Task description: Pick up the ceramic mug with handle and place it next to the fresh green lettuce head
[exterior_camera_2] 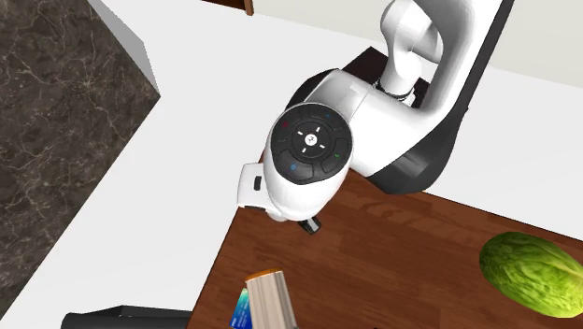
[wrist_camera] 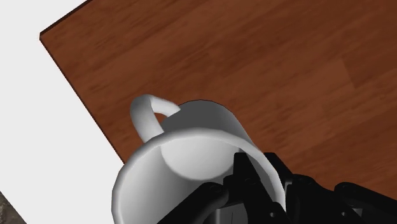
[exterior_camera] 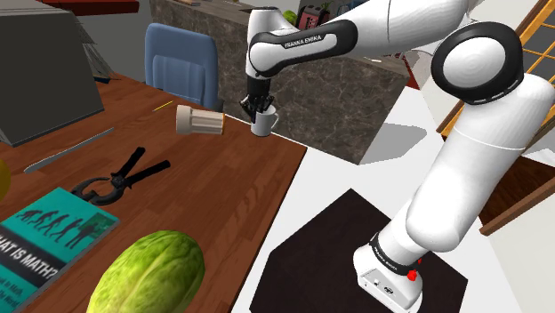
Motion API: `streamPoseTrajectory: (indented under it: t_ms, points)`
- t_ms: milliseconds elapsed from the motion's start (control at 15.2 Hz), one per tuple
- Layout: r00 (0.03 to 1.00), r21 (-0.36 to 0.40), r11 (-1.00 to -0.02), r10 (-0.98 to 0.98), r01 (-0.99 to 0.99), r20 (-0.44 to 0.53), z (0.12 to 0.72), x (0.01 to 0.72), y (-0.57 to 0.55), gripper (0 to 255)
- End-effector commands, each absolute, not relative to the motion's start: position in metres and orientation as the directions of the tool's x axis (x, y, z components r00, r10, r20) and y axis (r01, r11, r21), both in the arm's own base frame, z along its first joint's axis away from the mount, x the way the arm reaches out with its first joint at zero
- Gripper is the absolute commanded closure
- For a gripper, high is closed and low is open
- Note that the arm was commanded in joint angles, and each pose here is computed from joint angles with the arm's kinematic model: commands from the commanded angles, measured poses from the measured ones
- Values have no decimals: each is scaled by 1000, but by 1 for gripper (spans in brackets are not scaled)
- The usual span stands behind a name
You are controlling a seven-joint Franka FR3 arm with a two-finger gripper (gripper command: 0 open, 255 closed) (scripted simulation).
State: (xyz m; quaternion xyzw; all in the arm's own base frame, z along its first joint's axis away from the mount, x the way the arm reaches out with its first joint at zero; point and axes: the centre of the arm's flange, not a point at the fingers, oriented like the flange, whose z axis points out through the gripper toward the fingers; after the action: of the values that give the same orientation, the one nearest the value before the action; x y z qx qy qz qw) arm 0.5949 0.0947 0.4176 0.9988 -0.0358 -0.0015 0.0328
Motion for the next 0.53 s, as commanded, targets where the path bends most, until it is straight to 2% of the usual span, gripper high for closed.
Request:
streamPoseTrajectory:
  t_ms: [0,462]
  points:
    - [997,66,-995,-71,-71,-1,428,595,93,255]
    - [997,66,-995,-71,-71,-1,464,595,93,255]
